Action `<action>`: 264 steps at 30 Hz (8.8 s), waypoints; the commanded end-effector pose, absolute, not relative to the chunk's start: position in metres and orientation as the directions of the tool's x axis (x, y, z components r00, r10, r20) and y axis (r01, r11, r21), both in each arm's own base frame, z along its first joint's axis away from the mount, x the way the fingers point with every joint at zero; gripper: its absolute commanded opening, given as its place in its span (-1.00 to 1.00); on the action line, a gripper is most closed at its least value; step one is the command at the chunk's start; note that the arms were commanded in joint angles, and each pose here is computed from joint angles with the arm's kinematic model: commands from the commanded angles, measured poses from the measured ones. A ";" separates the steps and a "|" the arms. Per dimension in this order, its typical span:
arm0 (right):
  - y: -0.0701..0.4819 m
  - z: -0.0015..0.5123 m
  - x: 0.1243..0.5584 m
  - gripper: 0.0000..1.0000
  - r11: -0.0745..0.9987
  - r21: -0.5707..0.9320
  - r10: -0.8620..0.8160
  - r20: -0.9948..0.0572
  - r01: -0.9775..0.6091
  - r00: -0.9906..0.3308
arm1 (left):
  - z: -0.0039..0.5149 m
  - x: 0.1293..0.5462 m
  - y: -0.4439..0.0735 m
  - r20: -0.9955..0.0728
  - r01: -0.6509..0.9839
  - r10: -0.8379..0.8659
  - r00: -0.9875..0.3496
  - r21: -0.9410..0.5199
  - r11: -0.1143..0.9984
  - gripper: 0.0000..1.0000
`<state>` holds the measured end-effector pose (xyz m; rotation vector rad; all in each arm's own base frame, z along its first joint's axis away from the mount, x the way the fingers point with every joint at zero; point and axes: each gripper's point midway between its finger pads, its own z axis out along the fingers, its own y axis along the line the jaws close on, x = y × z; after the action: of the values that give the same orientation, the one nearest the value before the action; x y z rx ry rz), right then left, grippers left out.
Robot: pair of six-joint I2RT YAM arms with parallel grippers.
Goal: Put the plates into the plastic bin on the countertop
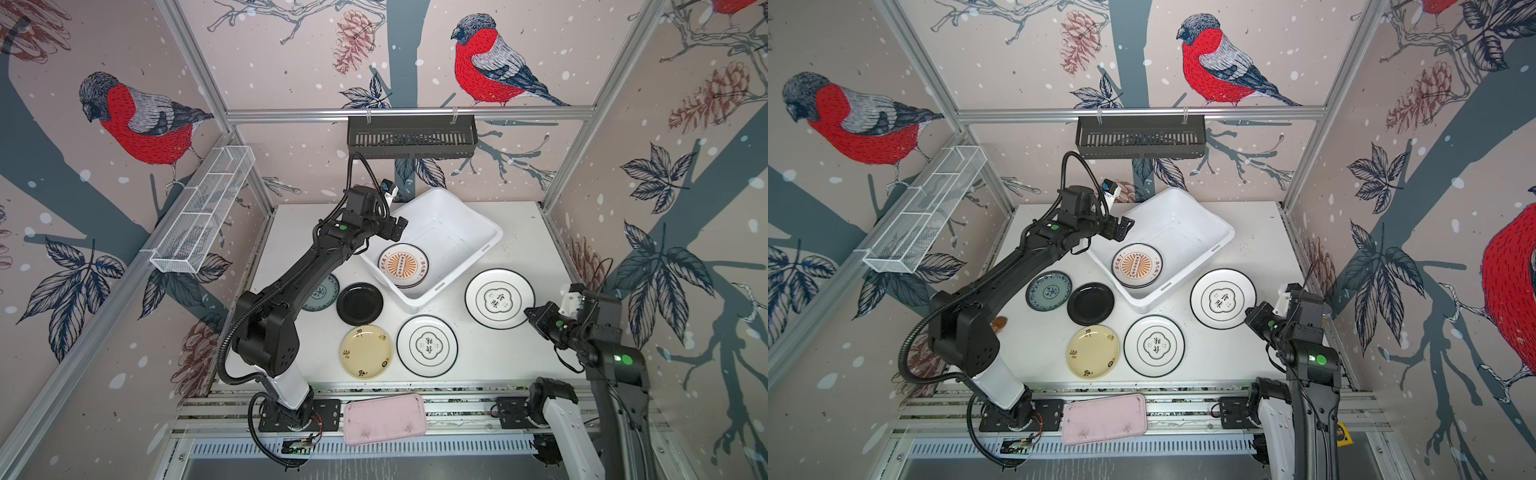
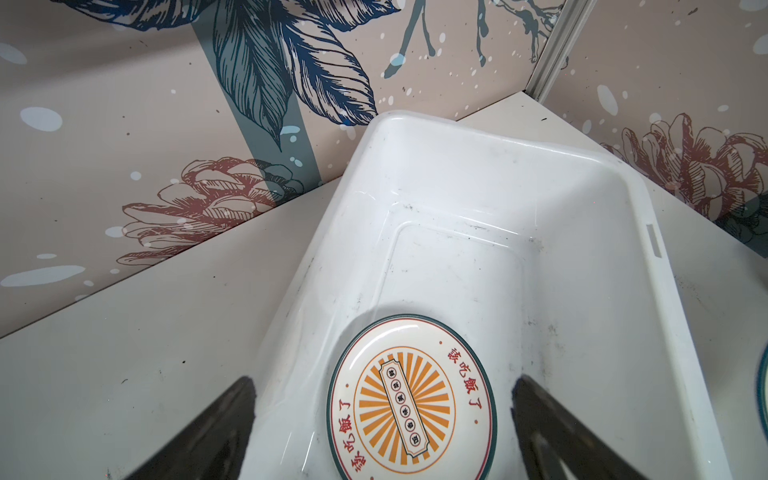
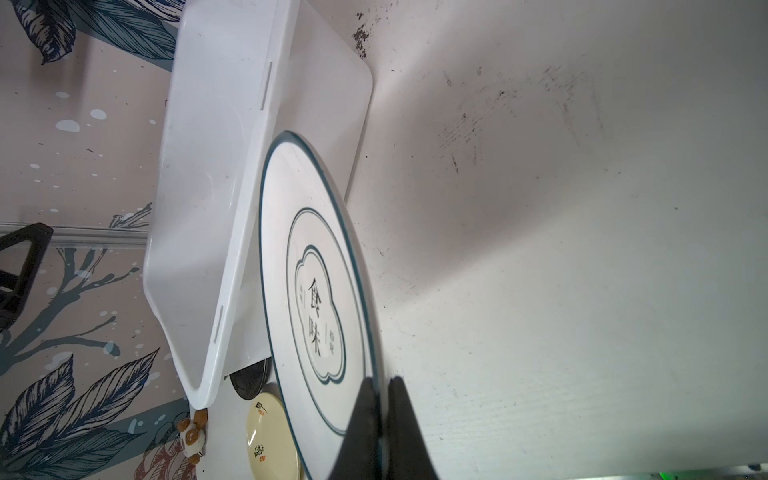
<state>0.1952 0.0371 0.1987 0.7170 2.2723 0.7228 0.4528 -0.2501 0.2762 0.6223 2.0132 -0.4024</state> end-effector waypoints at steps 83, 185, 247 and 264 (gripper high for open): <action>0.259 0.113 0.462 -0.92 0.700 0.653 -0.102 -0.309 -0.289 -0.946 | 0.308 0.390 -0.191 -0.899 0.528 0.272 -0.343 0.056 0.848 0.91; 0.286 0.059 0.461 -0.30 0.805 0.495 -0.227 -0.254 -0.327 -0.940 | 0.290 0.393 -0.195 -0.882 0.538 0.276 -0.382 0.031 0.843 0.93; 0.140 0.258 0.359 -0.18 0.801 0.570 0.284 -0.628 -0.181 -0.725 | 0.293 0.435 -0.265 -0.895 0.675 0.356 -0.269 0.088 0.732 0.76; 0.120 0.209 0.290 -0.04 0.754 0.654 0.396 -0.530 -0.064 -0.749 | 0.302 0.454 -0.316 -0.883 0.710 0.390 -0.261 0.099 0.698 0.94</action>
<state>0.2940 0.1164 0.2092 0.2228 2.2875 0.8264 0.4511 -0.3137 0.2984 0.8544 1.8908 -0.4106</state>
